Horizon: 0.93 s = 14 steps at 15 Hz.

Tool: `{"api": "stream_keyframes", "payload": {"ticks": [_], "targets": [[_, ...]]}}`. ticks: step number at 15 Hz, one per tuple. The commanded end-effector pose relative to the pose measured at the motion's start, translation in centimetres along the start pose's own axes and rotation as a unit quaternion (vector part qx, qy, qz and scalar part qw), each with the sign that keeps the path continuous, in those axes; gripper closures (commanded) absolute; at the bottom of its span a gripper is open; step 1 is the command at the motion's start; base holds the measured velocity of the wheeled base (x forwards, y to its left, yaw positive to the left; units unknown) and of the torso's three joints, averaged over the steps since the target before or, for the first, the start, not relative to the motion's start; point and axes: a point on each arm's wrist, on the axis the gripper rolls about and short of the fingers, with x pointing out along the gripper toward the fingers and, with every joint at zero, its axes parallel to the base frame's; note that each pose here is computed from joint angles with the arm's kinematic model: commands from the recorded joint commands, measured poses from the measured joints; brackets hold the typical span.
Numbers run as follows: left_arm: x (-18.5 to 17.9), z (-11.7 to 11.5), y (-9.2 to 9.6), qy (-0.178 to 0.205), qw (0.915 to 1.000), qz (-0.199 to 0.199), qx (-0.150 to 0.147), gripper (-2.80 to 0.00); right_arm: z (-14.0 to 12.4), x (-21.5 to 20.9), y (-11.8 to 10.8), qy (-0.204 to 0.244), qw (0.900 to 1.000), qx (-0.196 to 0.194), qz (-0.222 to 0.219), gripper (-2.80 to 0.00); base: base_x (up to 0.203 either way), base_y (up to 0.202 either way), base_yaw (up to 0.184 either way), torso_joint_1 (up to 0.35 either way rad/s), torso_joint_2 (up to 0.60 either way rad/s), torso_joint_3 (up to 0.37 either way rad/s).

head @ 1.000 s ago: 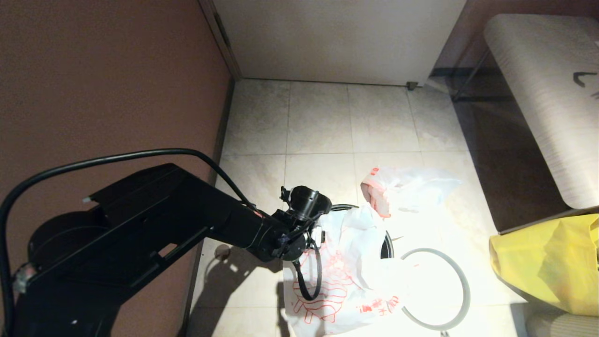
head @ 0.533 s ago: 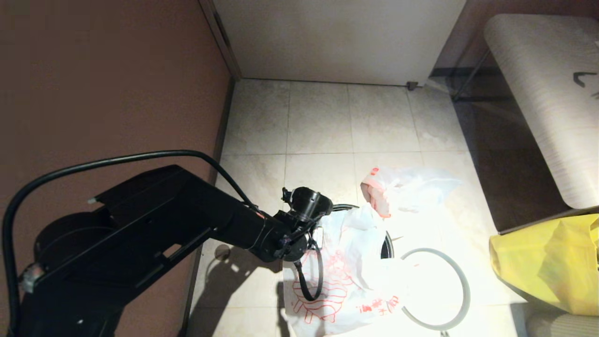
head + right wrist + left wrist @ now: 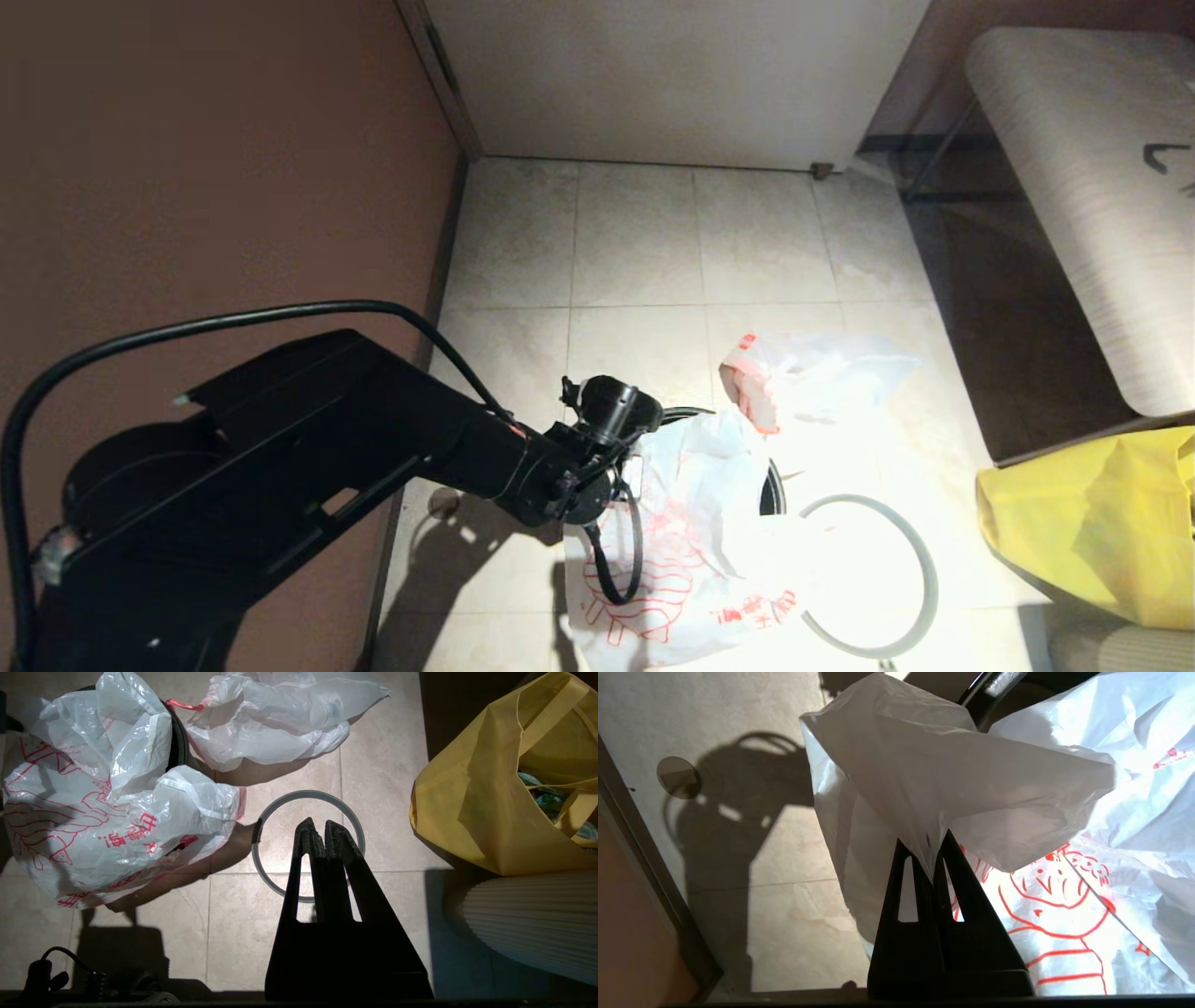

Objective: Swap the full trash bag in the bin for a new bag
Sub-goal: Put the new garbage bag on the trash can

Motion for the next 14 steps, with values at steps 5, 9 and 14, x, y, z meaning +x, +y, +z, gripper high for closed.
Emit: {"api": "stream_keyframes", "payload": {"ticks": [5,9,14], "targets": [[-6.2,-1.0,-2.8,-0.027,0.9973,-0.061,0.032,0.00,0.0,0.0,0.0,0.001,1.000,0.000,0.000,0.00,0.000,0.000,0.000,0.000,0.00,0.000],[-3.8,-4.5,-6.7,0.020,0.9917,-0.065,0.109,0.00,0.0,0.0,0.0,0.001,1.000,0.000,0.000,0.00,0.000,0.000,0.000,0.000,0.00,0.000],[1.8,-5.4,-10.3,0.045,0.9861,-0.051,0.152,0.00,0.0,0.0,0.0,0.001,1.000,0.000,0.000,0.00,0.000,0.000,0.000,0.000,0.00,0.000]]}}
